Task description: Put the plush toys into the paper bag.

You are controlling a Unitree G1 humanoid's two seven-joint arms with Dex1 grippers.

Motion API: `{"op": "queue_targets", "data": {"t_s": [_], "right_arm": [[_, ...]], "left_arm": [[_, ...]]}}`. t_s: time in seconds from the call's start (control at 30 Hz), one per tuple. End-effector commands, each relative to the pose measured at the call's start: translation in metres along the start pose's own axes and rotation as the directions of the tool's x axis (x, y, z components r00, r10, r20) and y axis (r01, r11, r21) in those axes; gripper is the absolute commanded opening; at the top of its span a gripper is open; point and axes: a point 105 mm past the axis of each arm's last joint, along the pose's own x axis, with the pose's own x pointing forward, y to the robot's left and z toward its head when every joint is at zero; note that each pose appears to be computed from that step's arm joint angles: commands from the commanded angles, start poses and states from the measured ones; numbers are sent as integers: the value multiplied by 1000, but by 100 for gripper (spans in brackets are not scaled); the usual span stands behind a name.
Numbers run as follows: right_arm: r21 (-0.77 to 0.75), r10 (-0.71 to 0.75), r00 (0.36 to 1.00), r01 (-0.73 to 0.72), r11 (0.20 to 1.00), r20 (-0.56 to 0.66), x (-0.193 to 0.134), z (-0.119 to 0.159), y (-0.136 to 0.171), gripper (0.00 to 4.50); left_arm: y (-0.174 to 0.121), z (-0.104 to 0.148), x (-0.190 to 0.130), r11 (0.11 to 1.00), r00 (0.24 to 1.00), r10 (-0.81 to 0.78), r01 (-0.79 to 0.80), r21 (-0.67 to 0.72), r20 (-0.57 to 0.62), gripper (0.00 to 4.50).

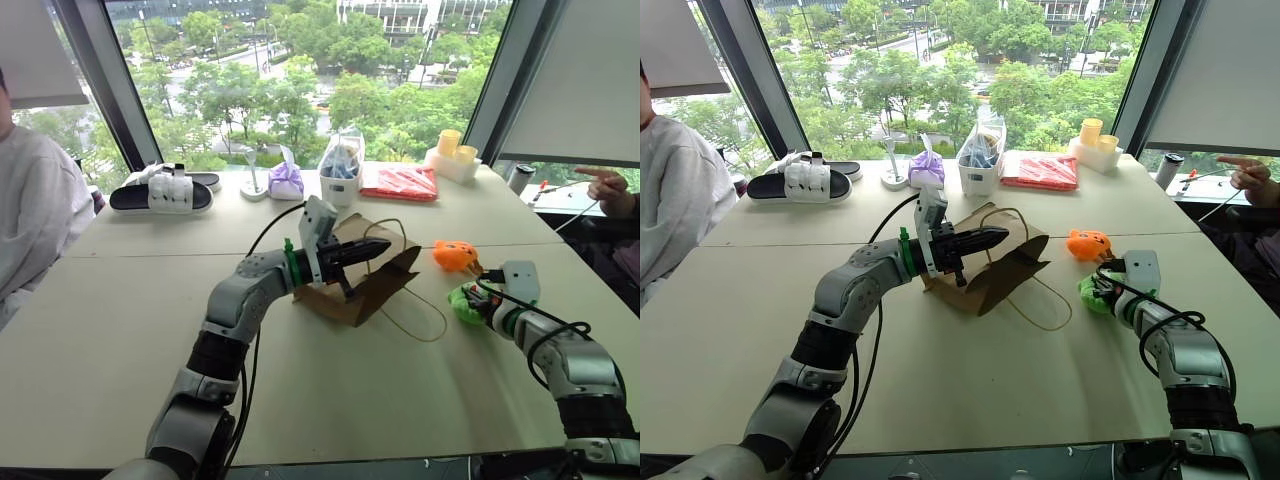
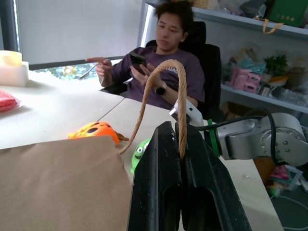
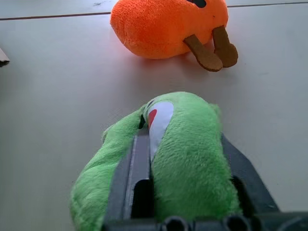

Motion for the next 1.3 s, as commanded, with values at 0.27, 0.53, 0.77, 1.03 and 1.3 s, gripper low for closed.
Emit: {"op": "queue_targets", "data": {"t_s": [0.27, 0.53, 0.77, 1.03, 1.3], "right_arm": [[128, 224, 934, -267, 955, 279, -57, 70, 21, 3], [90, 486, 842, -517, 851, 236, -71, 69, 102, 3], [106, 532, 817, -563, 820, 224, -41, 68, 145, 3], [42, 559, 809, -574, 818, 184, -17, 67, 171, 195], [0, 598, 764, -616, 787, 244, -49, 74, 148, 443]], "left_arm": [[1, 20, 2, 999, 998, -25, 23, 23, 62, 0], [-2, 26, 5, 997, 994, -66, 68, -19, 89, 0], [-18, 28, 11, 989, 986, -133, 138, -47, 99, 0], [-15, 32, 10, 993, 988, -80, 92, -81, 132, 0], [5, 33, 5, 997, 992, 11, -2, -74, 128, 0]]}}
